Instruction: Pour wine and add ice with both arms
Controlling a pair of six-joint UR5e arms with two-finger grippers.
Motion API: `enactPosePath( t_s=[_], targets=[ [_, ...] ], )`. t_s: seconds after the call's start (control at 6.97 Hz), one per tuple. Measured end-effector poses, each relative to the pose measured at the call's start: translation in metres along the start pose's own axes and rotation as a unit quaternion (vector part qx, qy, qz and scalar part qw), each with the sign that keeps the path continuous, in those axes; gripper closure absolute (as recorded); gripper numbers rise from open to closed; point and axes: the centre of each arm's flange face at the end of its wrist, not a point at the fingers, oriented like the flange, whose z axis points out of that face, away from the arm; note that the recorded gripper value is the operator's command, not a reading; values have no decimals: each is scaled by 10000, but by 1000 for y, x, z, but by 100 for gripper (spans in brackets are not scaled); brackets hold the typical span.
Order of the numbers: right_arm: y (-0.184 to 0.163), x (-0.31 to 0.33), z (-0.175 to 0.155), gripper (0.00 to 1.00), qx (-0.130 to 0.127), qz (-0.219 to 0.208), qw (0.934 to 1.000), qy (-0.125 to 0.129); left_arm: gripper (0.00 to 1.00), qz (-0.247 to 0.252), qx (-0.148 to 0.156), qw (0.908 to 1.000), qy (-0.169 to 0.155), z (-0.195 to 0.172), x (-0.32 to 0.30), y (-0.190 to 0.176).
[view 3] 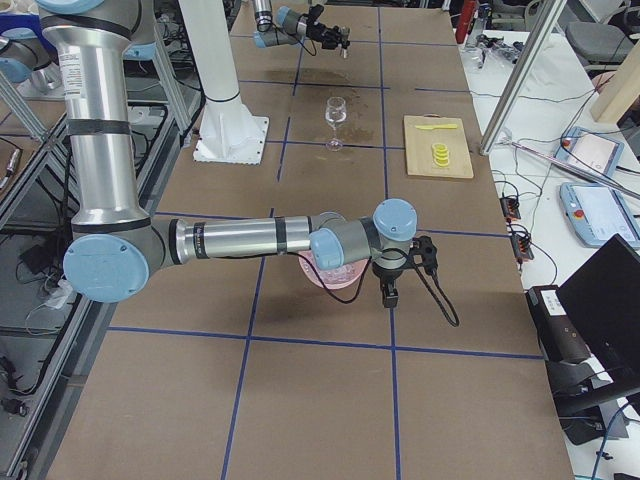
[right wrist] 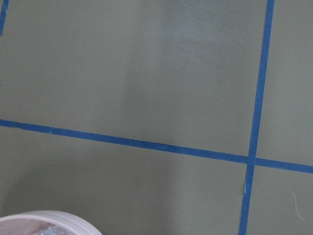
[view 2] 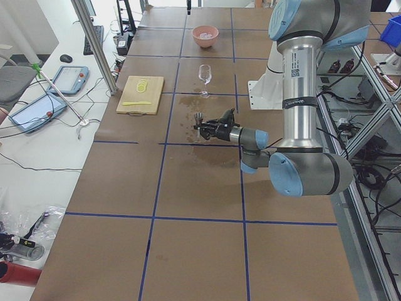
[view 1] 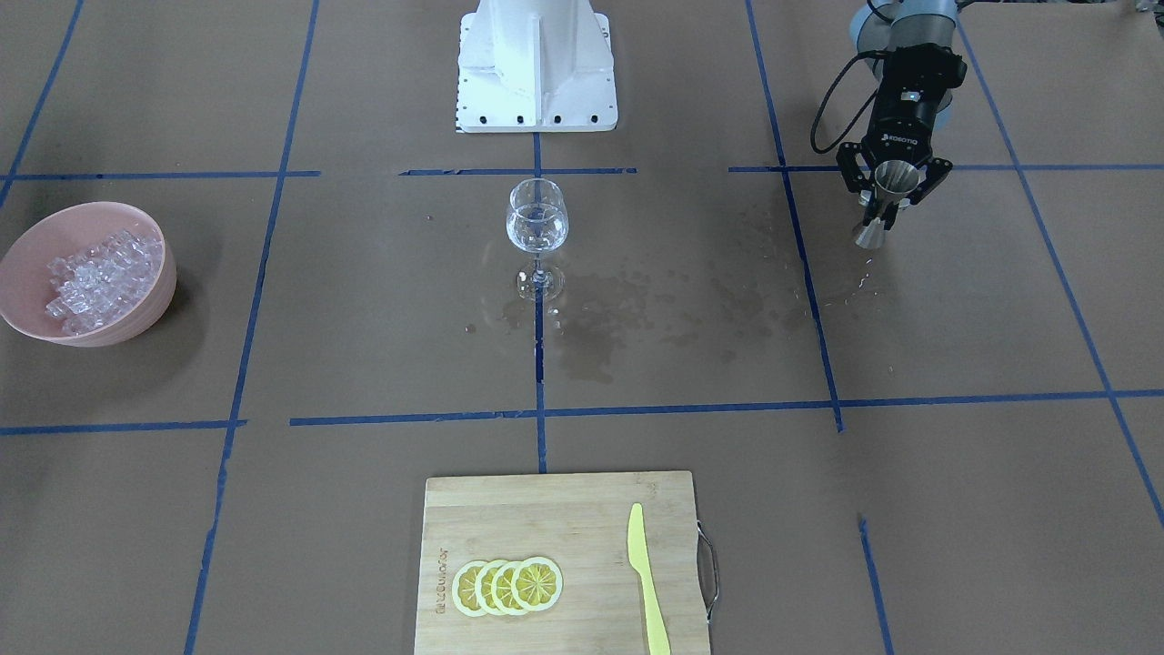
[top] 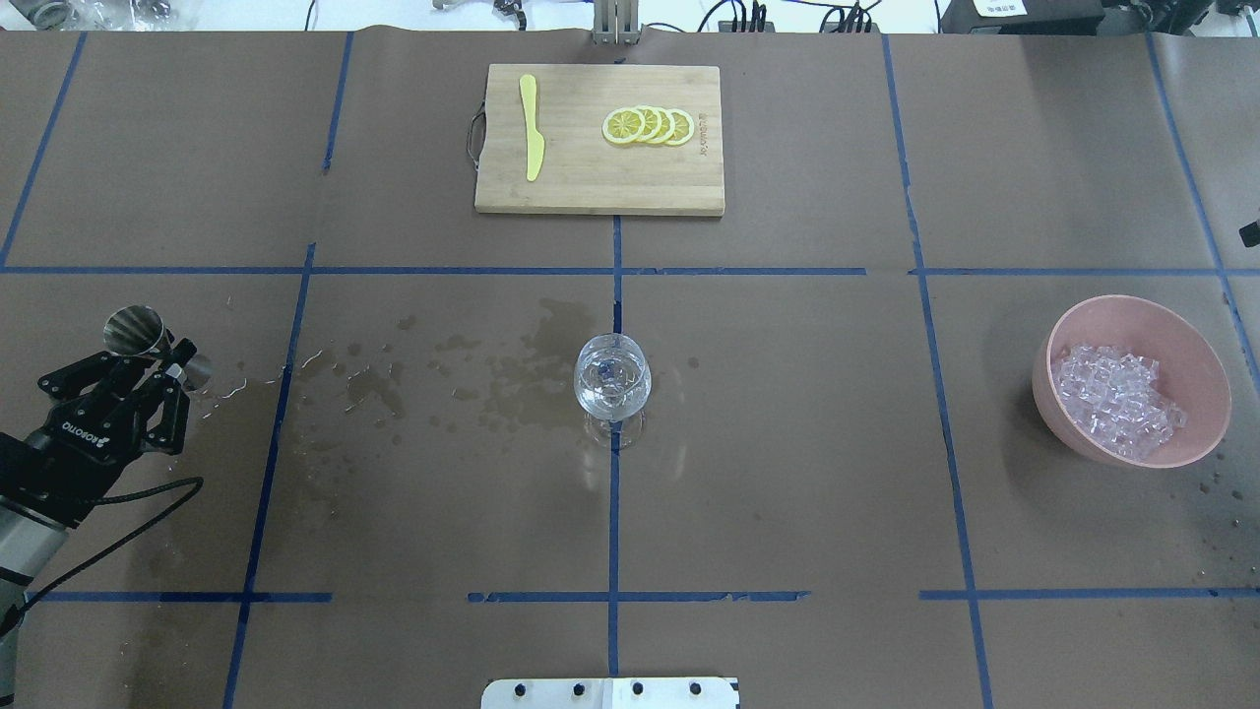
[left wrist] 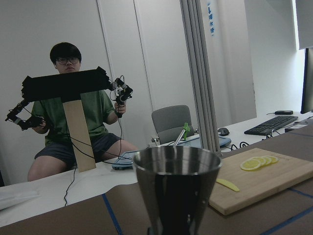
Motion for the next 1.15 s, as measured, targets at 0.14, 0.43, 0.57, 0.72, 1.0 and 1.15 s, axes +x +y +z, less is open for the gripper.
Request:
enactPosePath(
  t_s=[0.14, 0.43, 0.57, 0.72, 1.0, 1.15],
  targets=[
    [1, 1, 1, 0, -8, 9, 10000, 3, 100, -36, -207, 9997, 127, -8, -11, 8],
    [3, 3, 2, 0, -24, 26, 10000, 7, 100, -573, -684, 9960, 64, -17, -23, 29],
    [4, 3, 2, 0, -25, 28, 10000, 6, 100, -875, -809, 9928, -118, -20, -25, 43],
    [4, 3, 2, 0, -27, 27, 10000, 6, 100, -964, -779, 9917, -352, -26, -28, 56],
    [5, 1, 0, 0, -11, 13, 10000, 2, 100, -970, -618, 9915, -613, -38, -22, 69],
    [5, 0, -1, 0, 0, 3, 10000, 0, 100, -931, -617, 9917, -634, -43, -17, 76]
  ],
)
